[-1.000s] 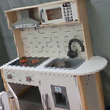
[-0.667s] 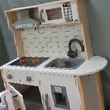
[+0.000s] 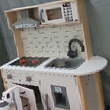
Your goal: Play with the kitchen
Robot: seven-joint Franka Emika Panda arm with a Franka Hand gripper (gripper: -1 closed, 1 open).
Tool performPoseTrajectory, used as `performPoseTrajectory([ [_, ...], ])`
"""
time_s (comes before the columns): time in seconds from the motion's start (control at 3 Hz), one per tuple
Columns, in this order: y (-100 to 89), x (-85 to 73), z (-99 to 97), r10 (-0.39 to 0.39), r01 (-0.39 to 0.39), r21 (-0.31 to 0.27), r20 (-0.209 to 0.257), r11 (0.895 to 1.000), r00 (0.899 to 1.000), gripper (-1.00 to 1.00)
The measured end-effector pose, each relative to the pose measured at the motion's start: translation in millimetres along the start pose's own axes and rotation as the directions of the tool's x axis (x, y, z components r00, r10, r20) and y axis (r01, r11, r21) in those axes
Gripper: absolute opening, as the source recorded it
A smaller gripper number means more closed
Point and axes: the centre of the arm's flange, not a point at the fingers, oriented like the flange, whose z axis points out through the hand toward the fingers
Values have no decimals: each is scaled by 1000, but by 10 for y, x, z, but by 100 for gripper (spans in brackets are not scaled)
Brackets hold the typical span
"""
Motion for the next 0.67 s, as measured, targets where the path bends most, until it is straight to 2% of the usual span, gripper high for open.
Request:
performPoseTrajectory([
  [0.67,80,21,405,-18,19,48,-27,999,999,100],
])
